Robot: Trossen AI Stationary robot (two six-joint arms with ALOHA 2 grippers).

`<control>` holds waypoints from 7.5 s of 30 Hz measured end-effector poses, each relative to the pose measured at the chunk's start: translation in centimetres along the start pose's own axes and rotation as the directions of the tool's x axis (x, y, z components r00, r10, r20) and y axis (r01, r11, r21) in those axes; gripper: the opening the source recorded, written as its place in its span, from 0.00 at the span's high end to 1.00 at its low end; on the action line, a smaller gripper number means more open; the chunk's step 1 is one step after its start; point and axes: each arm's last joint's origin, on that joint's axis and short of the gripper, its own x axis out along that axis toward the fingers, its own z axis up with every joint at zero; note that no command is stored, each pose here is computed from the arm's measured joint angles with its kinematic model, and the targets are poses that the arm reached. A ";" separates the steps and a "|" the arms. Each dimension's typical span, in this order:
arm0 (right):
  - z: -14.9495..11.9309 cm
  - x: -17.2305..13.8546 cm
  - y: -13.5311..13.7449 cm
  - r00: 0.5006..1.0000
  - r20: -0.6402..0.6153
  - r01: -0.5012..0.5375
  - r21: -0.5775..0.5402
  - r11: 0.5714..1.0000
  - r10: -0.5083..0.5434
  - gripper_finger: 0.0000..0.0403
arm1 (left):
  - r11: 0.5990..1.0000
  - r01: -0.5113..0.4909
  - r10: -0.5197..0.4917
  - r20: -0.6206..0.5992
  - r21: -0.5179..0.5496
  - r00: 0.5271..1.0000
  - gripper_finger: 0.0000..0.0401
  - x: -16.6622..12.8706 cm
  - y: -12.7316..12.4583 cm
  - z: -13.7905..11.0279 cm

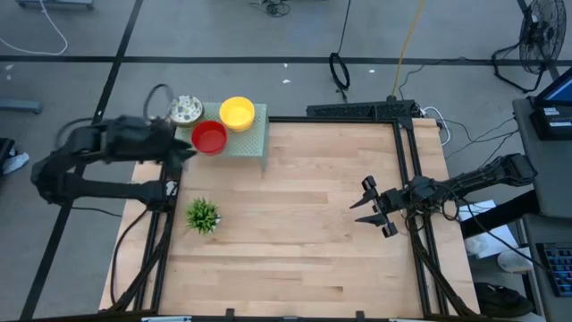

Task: Pick & Place Mini bowls
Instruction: Return to Home Position

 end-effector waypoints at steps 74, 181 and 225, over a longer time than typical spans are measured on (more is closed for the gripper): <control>0.0 0.0 0.0 1.000 0.000 0.000 0.000 1.000 0.000 0.58 | 0.997 0.040 -0.067 0.582 0.059 0.810 0.76 14.2 1.4 -17.2; -0.1 -5.3 -4.2 0.876 -0.085 0.471 -0.062 0.880 -0.475 0.58 | 0.942 0.069 -0.235 0.496 0.329 0.836 0.76 14.4 1.0 -17.7; -0.1 -5.3 -4.2 0.876 -0.085 0.471 -0.062 0.880 -0.475 0.58 | 0.942 0.070 -0.234 0.496 0.327 0.836 0.76 14.4 1.0 -17.7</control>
